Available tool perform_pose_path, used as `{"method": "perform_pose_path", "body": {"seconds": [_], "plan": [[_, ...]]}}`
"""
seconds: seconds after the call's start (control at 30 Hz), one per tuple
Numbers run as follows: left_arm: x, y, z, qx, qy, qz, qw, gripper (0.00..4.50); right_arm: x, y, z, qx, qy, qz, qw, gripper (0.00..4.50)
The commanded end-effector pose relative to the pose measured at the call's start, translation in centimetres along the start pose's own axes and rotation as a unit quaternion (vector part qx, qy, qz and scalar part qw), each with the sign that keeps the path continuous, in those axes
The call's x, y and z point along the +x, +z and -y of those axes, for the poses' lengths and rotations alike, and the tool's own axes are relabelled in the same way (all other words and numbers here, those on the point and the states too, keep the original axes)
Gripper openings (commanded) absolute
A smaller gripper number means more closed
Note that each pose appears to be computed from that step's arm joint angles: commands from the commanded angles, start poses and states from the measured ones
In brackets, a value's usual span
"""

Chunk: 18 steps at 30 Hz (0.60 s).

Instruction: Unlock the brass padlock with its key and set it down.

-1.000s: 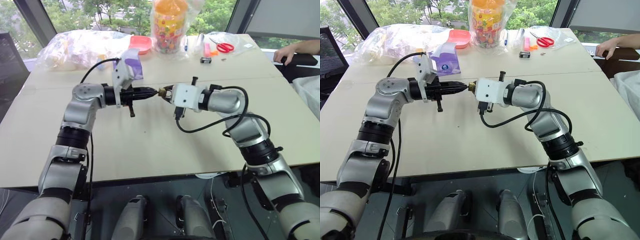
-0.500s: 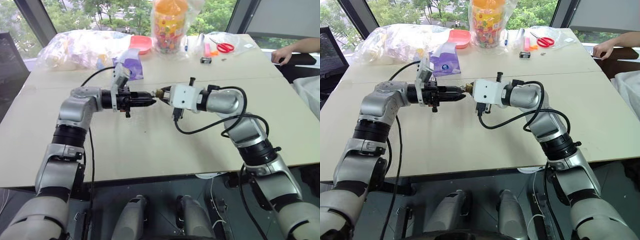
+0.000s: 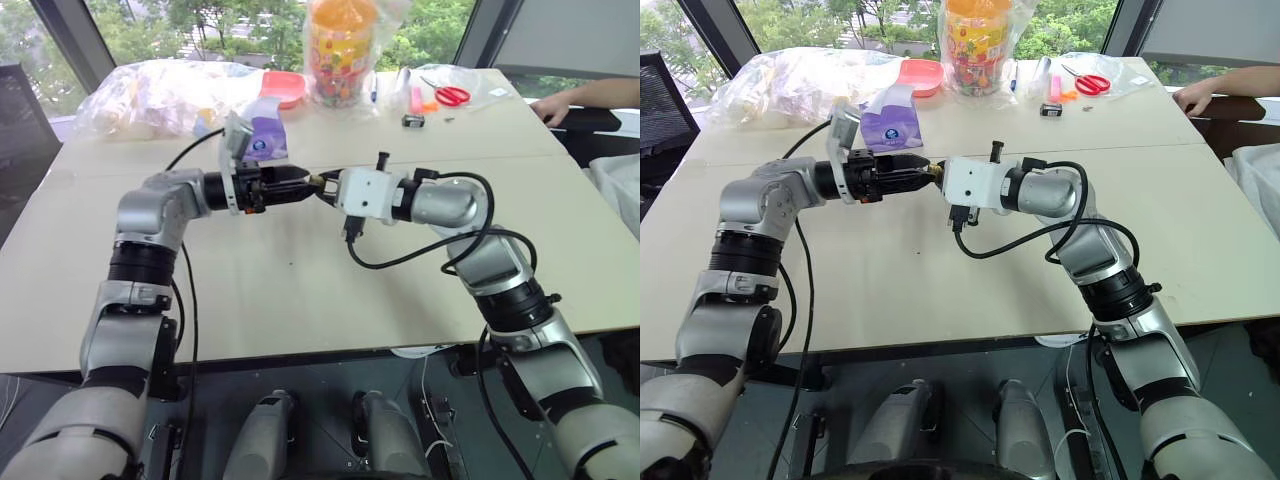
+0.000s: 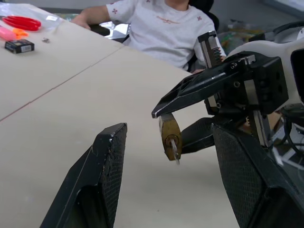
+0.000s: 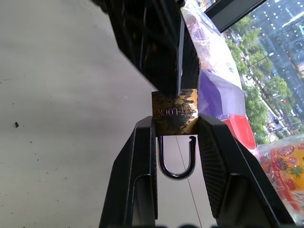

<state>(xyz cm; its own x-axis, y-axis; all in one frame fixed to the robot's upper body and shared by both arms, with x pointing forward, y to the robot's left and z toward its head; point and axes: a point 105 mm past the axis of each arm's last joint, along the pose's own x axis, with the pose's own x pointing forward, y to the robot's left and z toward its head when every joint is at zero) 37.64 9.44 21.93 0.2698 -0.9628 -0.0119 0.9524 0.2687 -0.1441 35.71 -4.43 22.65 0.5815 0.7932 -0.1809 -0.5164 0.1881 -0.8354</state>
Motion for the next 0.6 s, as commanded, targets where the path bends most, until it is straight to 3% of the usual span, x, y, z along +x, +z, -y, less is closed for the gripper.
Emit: {"method": "perform_pose_path", "body": {"seconds": [0.03, 0.23, 0.47, 0.6], "plan": [[0.52, 1.31, 0.26, 0.033, -0.008, 0.002, 0.999, 2.37, -0.3, 2.21, 1.36, -0.031, -0.025, 0.03, 0.999, 0.68], [0.93, 1.19, 0.25, 0.035, -0.013, 0.001, 0.999, 0.02, -0.38, 2.42, 1.3, -0.031, -0.028, 0.031, 0.999, 0.68], [1.22, 0.9, 0.22, 0.036, -0.01, -0.004, 0.999, 0.02, -0.42, 2.55, 1.09, -0.028, -0.024, 0.033, 0.999, 0.68], [1.13, 0.92, 0.02, 0.028, -0.003, 0.008, 1.0, 0.0, -0.52, 2.36, 0.97, -0.014, -0.019, 0.033, 0.999, 2.63]]}}
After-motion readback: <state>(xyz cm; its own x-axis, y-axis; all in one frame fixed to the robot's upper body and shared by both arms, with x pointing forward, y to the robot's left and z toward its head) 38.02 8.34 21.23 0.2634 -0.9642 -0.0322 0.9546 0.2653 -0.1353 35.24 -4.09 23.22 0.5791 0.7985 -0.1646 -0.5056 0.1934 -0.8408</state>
